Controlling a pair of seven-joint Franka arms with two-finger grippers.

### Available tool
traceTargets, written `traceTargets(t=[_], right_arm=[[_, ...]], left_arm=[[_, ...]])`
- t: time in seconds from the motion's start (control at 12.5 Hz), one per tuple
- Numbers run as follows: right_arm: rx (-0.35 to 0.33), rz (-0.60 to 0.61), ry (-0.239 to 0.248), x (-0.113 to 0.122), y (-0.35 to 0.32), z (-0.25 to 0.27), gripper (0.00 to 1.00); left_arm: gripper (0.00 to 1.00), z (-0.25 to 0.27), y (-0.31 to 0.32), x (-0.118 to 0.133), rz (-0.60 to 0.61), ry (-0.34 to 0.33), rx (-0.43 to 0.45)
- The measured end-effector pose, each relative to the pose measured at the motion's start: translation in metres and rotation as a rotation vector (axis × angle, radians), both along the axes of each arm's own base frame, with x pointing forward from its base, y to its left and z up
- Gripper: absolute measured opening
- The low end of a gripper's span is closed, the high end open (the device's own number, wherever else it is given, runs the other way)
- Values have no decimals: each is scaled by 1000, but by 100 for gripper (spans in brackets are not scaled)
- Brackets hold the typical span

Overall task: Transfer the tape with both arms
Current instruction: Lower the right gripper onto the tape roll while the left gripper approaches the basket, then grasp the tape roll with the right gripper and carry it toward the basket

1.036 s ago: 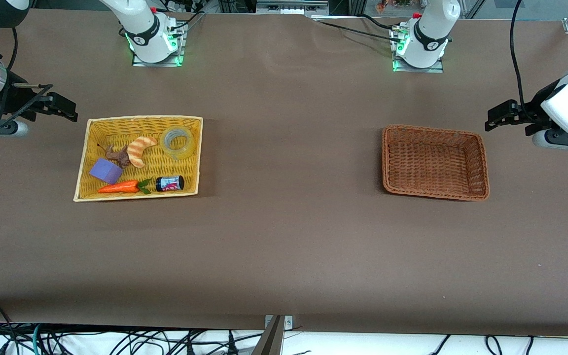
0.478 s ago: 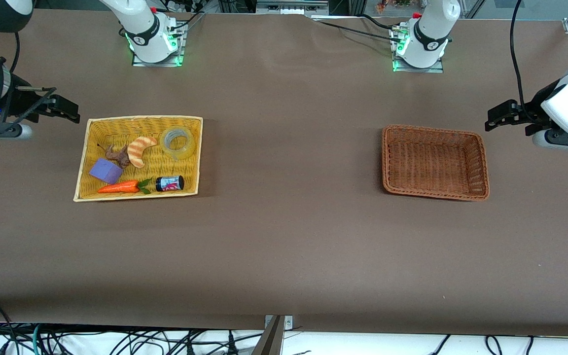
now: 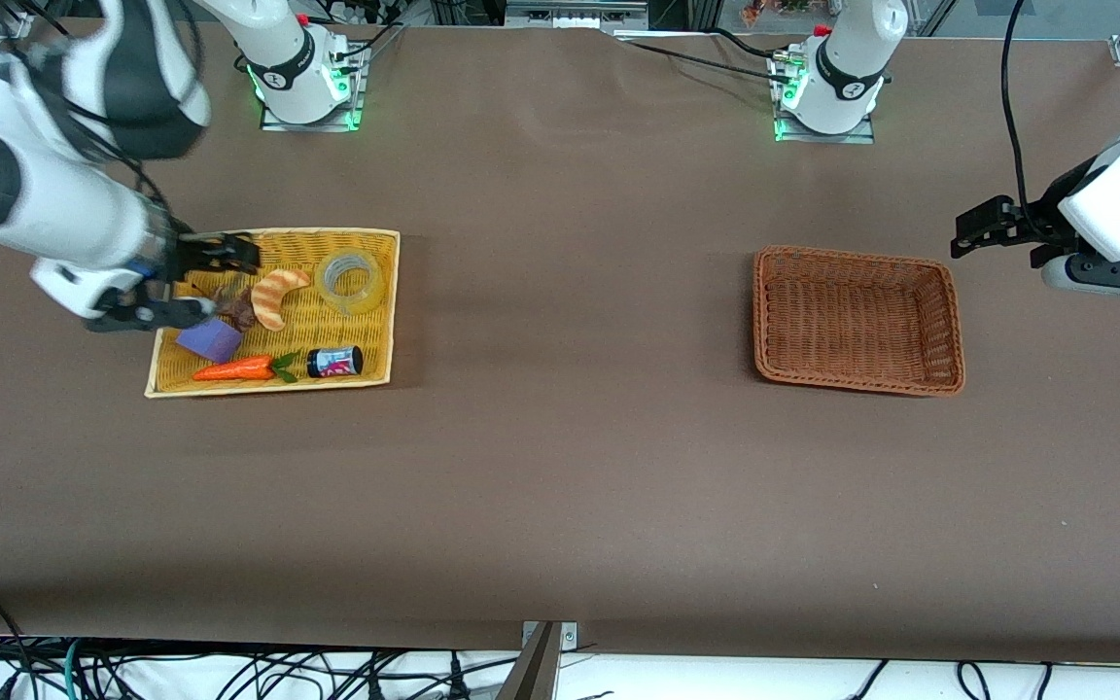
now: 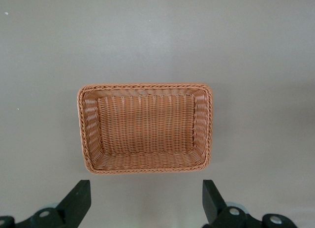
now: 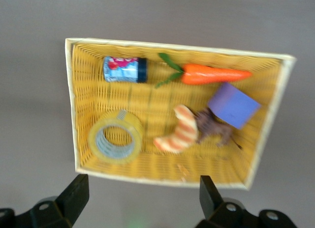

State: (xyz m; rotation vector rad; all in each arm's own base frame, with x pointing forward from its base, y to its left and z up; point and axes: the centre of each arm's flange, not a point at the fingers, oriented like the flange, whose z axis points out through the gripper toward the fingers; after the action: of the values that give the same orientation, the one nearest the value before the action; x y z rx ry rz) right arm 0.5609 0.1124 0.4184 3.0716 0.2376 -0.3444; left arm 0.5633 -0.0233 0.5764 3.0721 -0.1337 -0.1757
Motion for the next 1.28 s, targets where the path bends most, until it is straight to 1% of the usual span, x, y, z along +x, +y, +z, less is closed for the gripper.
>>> traceTargets(t=[0.16, 0.32, 0.4, 0.48, 0.64, 0.72, 0.8, 0.88, 0.96, 1.2, 1.28], right_arm=[[6, 14, -18, -24, 4, -67, 99], [18, 17, -65, -52, -2, -124, 100], [21, 21, -71, -65, -3, -146, 99], [21, 27, -67, -76, -3, -164, 99], [20, 42, -39, -91, 2, -191, 99], [21, 49, -34, -94, 5, -200, 98], [24, 54, -37, -95, 7, -207, 93], [24, 55, -36, -95, 8, -213, 80], [25, 55, -37, -95, 8, -216, 66], [30, 73, -49, -92, 8, -212, 30], [32, 77, -58, -88, 8, -208, 22]], left_arm=[[100, 2, -10, 0, -18, -3, -1], [100, -2, -12, 1, -22, 2, -1], [100, -7, -11, 4, -20, 8, -2], [100, -14, -10, 9, -17, 18, -2], [100, -33, -4, 20, -6, 46, -2], [100, -46, 0, 27, 0, 55, -2], [100, -58, 4, 36, 9, 43, -2], [100, -71, 10, 46, 20, 25, -1], [100, -85, 16, 54, 31, 22, -1], [100, -118, 21, 67, 42, 21, -1], [100, -134, 21, 69, 45, 11, 0]])
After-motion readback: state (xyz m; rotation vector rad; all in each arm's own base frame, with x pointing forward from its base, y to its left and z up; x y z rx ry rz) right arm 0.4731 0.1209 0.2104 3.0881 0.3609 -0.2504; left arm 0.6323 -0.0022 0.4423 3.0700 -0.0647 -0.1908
